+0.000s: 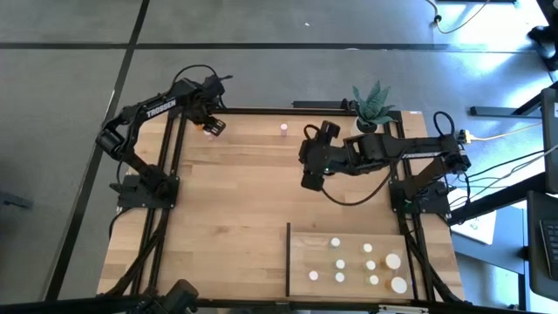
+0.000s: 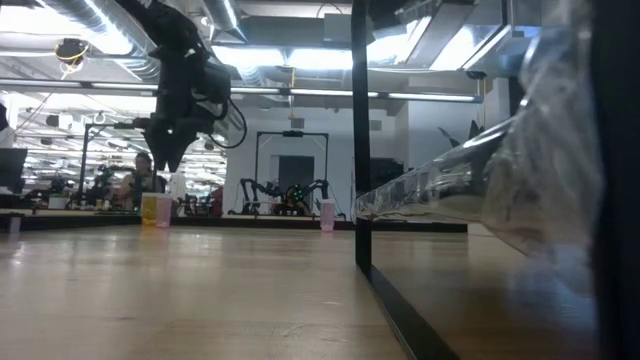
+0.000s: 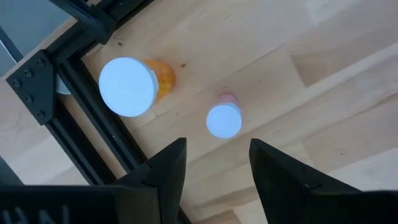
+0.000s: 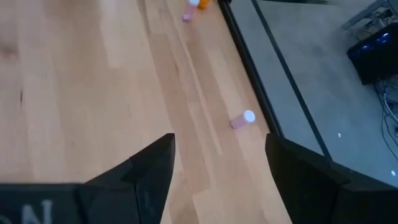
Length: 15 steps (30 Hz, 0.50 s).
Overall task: Pick and place medicine bottles onto shelf by color
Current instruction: Put the left pink pill bottle on the shelf aligned with the other pink pill bottle
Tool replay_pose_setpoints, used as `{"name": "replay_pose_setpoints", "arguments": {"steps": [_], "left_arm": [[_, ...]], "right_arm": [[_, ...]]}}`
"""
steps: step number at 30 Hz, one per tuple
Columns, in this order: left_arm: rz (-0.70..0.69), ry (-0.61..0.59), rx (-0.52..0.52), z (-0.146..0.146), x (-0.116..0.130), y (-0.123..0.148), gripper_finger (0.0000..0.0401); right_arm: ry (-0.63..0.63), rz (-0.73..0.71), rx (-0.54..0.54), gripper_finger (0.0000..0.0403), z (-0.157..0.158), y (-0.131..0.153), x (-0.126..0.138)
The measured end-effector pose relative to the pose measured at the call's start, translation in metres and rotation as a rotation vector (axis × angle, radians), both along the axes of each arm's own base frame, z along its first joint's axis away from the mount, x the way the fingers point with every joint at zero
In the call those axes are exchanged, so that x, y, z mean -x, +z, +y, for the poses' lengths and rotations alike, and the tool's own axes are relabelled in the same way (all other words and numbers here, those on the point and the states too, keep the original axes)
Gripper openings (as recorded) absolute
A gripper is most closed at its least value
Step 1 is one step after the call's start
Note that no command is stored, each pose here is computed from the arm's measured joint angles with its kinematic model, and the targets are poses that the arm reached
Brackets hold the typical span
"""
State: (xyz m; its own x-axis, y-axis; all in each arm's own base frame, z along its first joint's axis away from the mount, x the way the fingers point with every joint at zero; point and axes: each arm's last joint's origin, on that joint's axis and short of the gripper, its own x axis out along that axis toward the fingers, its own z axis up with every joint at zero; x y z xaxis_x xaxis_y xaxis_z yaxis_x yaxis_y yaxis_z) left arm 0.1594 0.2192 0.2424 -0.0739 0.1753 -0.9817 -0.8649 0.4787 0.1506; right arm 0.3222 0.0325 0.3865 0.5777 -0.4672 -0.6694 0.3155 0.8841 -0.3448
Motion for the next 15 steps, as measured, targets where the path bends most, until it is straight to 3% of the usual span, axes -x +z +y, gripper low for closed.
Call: {"name": "replay_pose_setpoints", "arguments": {"steps": [15], "left_arm": [[-0.021, -0.002, 0.015, -0.0005, -0.0006, 0.0, 0.0169]], "right_arm": [[-0.006, 0.0, -0.006, 0.0252, -0.0025, -0.0003, -0.0004]]}}
